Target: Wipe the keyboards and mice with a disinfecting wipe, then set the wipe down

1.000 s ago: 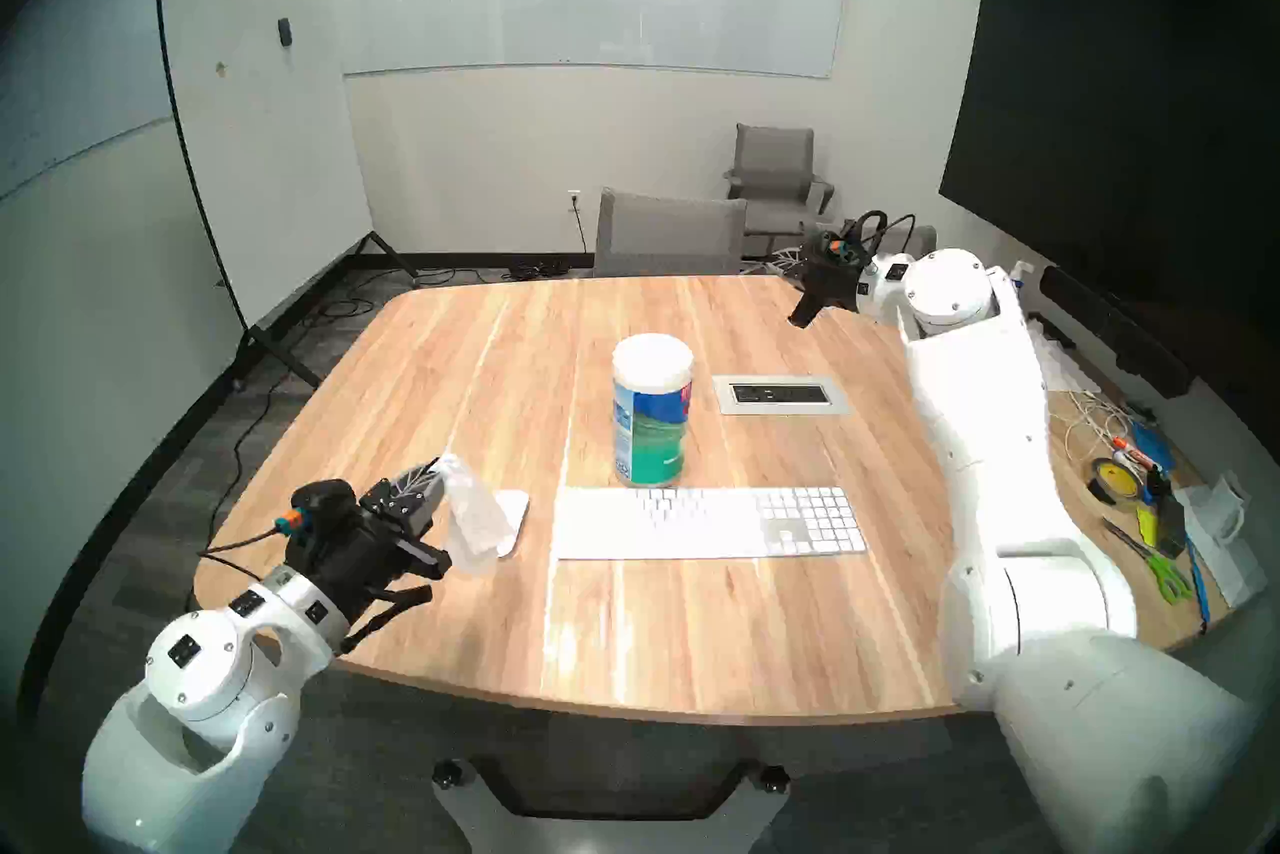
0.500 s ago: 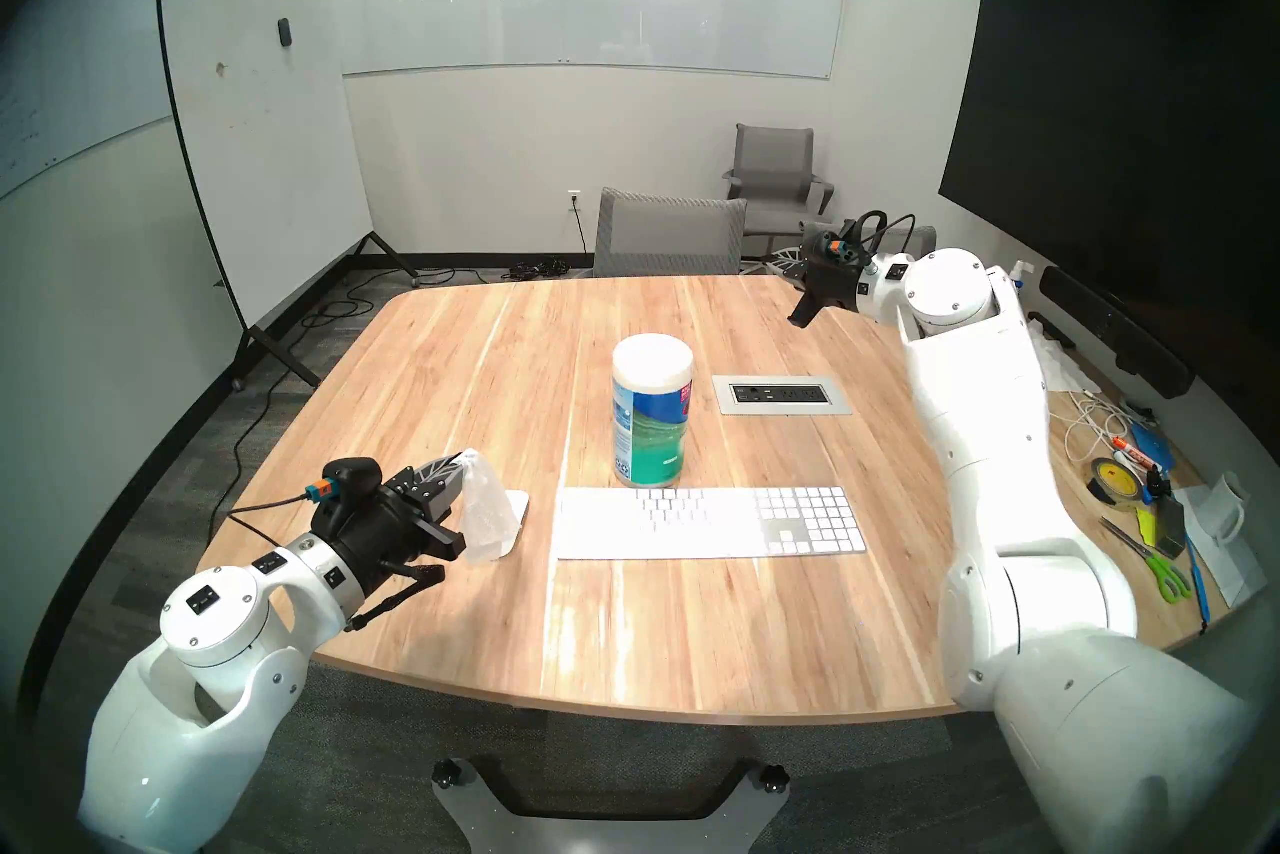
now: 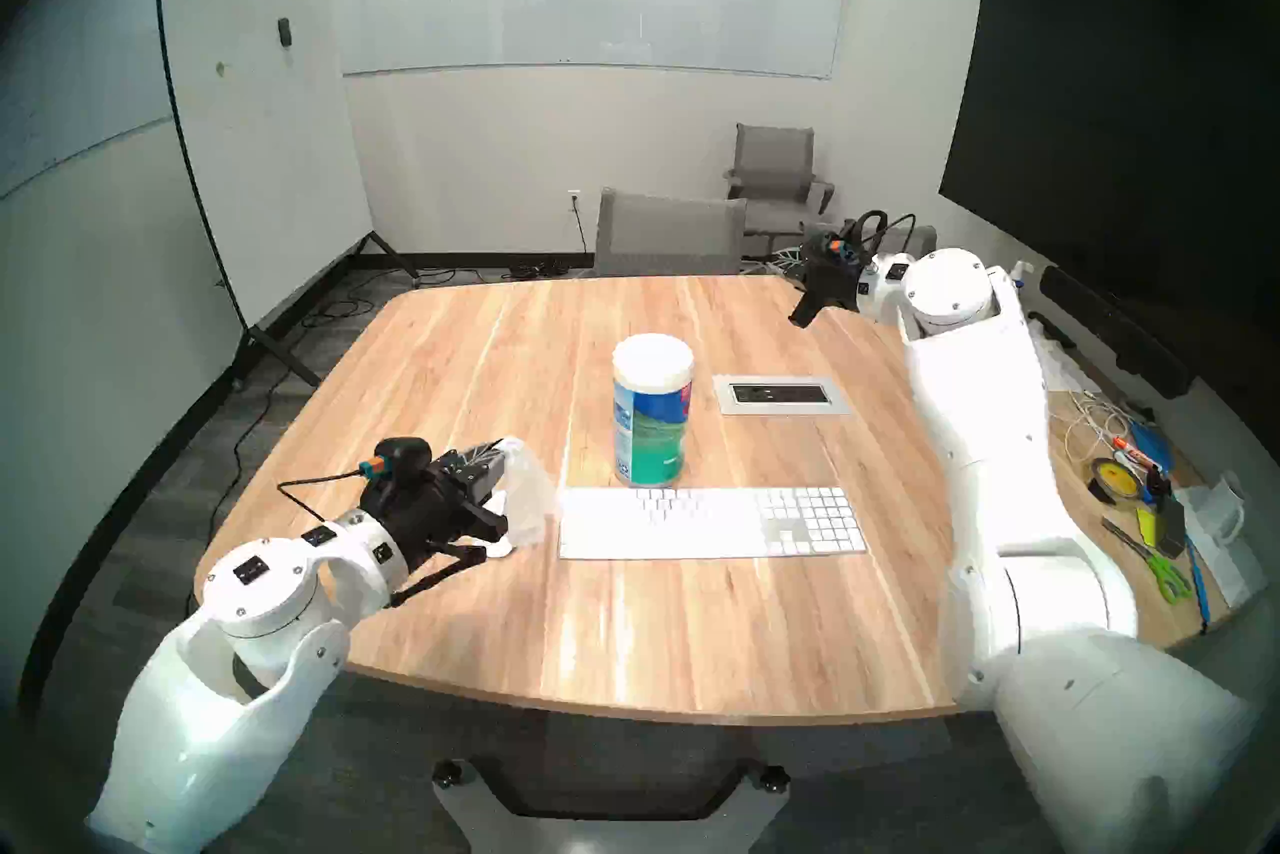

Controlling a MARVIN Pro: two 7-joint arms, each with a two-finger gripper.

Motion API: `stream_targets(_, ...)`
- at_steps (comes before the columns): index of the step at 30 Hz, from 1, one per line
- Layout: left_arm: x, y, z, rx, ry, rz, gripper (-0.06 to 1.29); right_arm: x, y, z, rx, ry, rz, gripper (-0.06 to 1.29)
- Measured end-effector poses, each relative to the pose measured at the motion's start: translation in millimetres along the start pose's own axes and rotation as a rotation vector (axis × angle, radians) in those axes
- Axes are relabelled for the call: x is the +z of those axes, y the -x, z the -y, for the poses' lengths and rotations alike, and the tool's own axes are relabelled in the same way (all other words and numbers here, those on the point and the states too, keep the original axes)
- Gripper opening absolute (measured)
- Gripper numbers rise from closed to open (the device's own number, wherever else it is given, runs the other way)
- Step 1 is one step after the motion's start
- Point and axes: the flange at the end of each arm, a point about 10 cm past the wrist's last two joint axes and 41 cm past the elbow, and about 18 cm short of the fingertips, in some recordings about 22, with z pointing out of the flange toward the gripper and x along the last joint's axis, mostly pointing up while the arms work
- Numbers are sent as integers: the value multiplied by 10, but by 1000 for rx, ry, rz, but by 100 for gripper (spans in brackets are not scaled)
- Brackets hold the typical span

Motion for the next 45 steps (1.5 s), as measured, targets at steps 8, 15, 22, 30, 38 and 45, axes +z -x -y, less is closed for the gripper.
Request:
stream_targets(8,137,-41,-88,26,21,22,-2,0,0,-1,0,0,0,-3)
stream_targets(15,369,53,-174,42,52,72,-2,-1,0,-2,0,0,0,-3)
stream_targets(22,578,149,-215,44,75,109,-2,-1,0,-3,0,0,0,-3)
stream_targets(30,783,212,-409,55,133,144,-2,-1,0,-3,0,0,0,-3)
stream_targets(38,866,169,-650,80,188,166,-2,-1,0,-4,0,0,0,-3)
stream_targets(45,873,186,-737,86,183,179,-2,-1,-1,-5,-1,0,0,-3)
